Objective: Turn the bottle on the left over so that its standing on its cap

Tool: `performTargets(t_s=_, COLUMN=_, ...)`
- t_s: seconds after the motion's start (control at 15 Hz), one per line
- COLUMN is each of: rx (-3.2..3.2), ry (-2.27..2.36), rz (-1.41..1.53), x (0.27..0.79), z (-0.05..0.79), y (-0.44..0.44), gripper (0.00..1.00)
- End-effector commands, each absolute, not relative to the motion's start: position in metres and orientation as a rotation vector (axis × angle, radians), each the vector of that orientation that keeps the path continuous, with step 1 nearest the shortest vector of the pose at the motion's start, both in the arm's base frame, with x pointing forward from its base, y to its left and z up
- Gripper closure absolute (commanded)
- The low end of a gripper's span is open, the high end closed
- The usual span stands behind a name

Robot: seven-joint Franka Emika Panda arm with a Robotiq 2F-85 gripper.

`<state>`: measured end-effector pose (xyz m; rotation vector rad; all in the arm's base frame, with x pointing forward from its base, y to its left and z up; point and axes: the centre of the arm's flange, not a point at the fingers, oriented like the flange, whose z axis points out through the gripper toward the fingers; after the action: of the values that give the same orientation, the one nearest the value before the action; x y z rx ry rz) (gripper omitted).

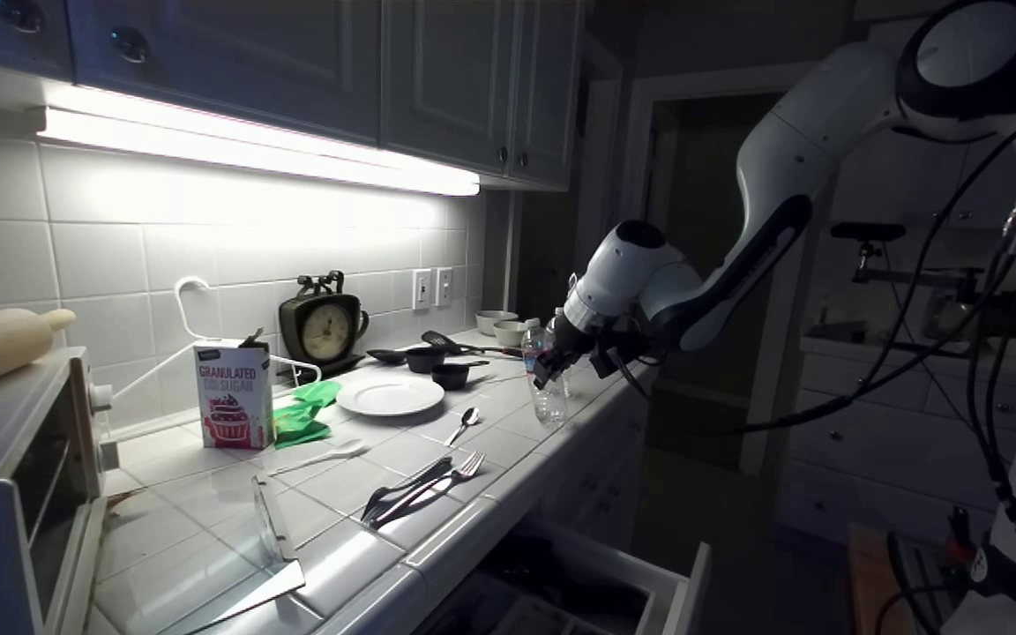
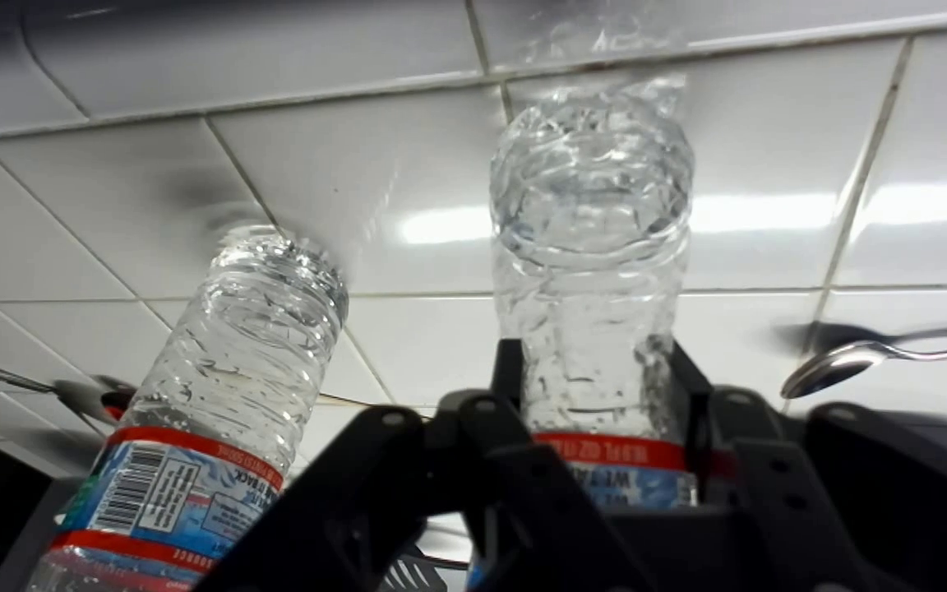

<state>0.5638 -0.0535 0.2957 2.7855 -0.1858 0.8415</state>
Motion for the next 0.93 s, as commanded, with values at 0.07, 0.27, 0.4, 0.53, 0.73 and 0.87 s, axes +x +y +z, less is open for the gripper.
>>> performTargets(t_s=0.07, rx=2.785, ry=-0.186, rz=0.842, x=0.564, z=0.296, y=-0.054, gripper=0.59)
performTargets(t_s=0.27, rx=2.785, ry=-0.186, rz=0.842, x=0.564, z=0.296, y=-0.054, gripper=0.84)
performTargets(t_s=0.4, rx=2.870, ry=-0.135, rz=0.780, x=0.564, z=0.307, y=-0.055, gripper=0.84)
performTargets(t_s=0.53, rx=2.937, ry=-0.086, rz=0.719, x=0.567, z=0.316, y=-0.058, gripper=0.84)
performTargets(t_s=0.73, rx=3.015, ry=-0.013, rz=0.619, x=0.573, z=0.323, y=-0.055, gripper=0.84)
performTargets(t_s=0.87, rx=3.049, ry=0.031, rz=0.542, x=0.579, z=0.329, y=-0.052, gripper=0.84)
